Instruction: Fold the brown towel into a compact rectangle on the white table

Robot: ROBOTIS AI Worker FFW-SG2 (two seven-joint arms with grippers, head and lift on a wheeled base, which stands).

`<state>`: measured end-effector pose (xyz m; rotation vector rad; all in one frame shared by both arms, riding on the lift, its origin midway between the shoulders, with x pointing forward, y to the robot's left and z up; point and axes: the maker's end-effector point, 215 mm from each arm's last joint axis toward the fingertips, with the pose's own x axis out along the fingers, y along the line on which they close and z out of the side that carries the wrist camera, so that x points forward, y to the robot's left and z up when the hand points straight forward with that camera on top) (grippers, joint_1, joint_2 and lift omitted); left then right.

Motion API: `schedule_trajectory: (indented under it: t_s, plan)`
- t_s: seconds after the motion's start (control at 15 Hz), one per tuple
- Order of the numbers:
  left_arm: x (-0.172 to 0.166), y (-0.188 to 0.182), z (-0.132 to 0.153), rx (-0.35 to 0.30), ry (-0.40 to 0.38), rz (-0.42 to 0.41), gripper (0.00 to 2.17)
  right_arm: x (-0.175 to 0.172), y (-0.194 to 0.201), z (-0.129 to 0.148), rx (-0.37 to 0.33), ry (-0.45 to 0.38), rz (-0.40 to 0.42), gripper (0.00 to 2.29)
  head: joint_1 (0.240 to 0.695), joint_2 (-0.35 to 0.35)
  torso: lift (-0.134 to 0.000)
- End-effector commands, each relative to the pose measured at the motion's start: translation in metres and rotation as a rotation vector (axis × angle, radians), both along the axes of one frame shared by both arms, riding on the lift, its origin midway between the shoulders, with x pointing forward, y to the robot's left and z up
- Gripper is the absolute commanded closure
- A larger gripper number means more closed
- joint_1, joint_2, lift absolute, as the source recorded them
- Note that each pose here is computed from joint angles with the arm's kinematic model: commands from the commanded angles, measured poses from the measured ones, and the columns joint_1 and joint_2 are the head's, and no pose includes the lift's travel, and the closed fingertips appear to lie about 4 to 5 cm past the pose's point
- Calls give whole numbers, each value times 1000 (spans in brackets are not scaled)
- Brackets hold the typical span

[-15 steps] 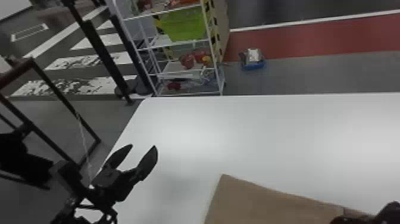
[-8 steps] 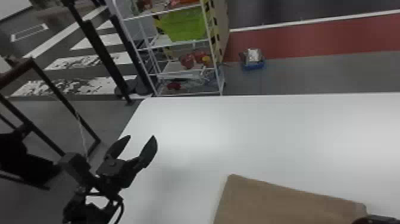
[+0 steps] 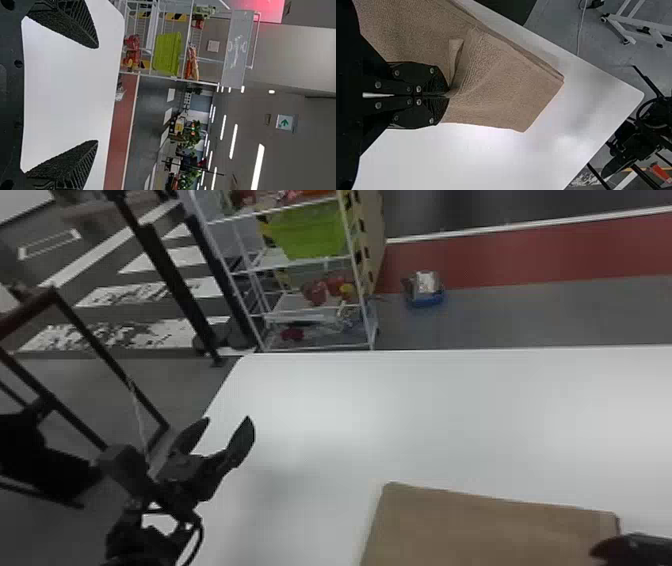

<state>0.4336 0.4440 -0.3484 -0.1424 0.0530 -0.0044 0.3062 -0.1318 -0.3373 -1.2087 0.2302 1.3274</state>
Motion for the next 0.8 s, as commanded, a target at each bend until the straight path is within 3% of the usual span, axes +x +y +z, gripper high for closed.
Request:
schedule_trajectory:
  t_s: [0.0, 0.13, 0.33, 0.53, 0.73]
  plan:
    - [-2, 4, 1, -5, -4, 8, 22, -6, -21, 1, -25, -2, -28, 1528, 695, 350, -123]
    - [-4, 7, -2, -7, 1, 10, 22, -9, -31, -21, -40, 39, -41, 1528, 695, 350, -123]
    - [-4, 5, -6, -9, 9, 6, 22, -18, -24, -56, -70, 72, 2, 1528, 695, 350, -123]
    - [-9, 14, -5, -3, 11, 21, 22, -21, -19, -50, -60, 54, 22, 1528, 695, 350, -123]
    - [-13, 18, -7, -1, 16, 26, 22, -26, -50, -16, -34, 12, -32, 1528, 695, 350, -123]
